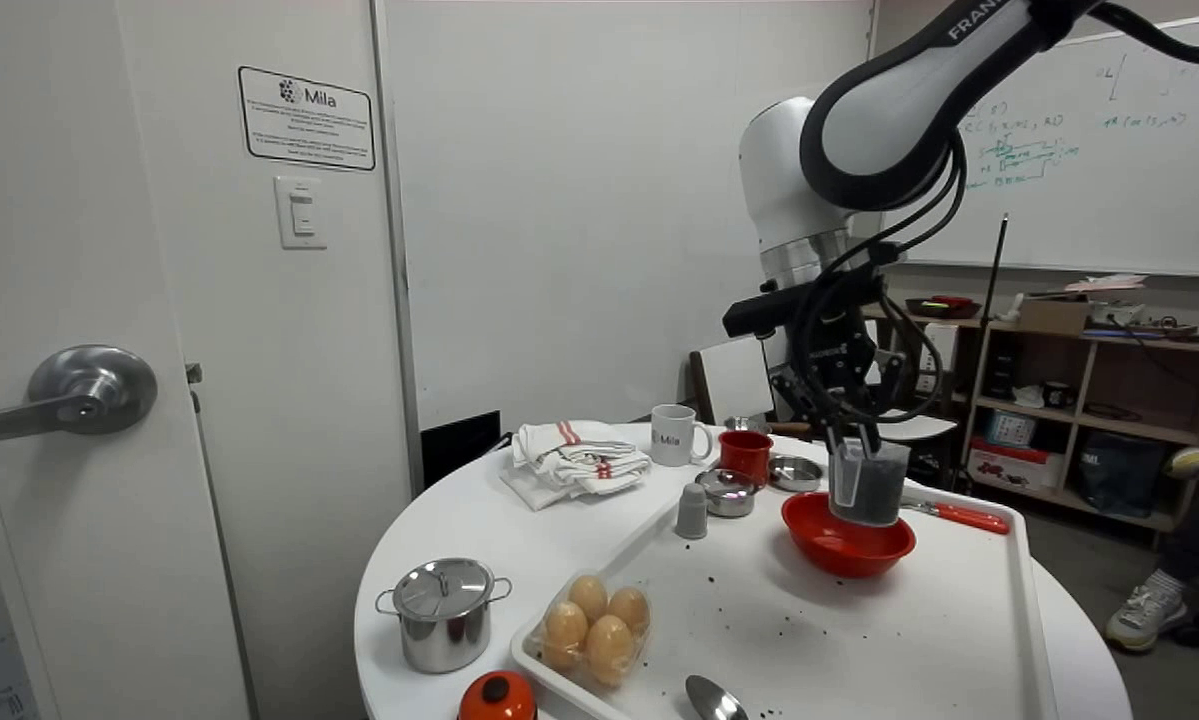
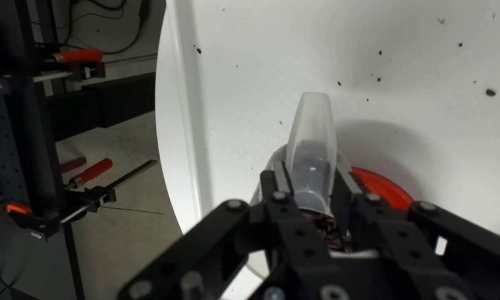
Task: Pour some of the contents in the jug into the red bowl on the table
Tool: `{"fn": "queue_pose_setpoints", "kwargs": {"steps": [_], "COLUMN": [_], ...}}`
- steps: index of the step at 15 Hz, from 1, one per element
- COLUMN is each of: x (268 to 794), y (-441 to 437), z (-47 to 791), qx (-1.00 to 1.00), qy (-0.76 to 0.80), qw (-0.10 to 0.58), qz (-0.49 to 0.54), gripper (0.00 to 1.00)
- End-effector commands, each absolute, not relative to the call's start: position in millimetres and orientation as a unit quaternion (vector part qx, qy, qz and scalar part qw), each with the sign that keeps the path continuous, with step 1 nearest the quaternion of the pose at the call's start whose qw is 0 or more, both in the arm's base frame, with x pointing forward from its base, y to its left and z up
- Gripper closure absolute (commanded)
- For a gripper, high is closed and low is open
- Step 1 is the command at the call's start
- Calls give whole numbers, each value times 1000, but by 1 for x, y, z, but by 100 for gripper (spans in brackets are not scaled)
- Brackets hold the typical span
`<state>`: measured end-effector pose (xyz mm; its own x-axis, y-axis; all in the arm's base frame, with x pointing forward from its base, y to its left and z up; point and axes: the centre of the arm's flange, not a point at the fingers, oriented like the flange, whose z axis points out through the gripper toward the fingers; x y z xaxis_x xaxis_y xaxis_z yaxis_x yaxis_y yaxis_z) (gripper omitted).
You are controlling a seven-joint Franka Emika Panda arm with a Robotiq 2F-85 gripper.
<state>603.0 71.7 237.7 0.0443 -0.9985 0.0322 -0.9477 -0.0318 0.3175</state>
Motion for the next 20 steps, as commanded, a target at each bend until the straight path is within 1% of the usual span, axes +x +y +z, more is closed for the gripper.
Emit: {"fn": "queue_pose_setpoints", "kwargs": {"steps": [1, 2, 3, 7, 8, 12, 20], "x": [588, 601, 601, 601, 601, 618, 649], "y": [65, 71, 70, 70, 70, 53, -19], "z": [247, 236, 235, 233, 233, 240, 255], "qx": [719, 715, 715, 715, 715, 689, 617], "qy": [-675, -679, -679, -679, -679, -701, -753], "qw": [107, 119, 120, 121, 121, 113, 60], "qz": [-125, -114, -115, -115, -115, -143, -221], "gripper": [88, 88, 72, 72, 86, 87, 87]}}
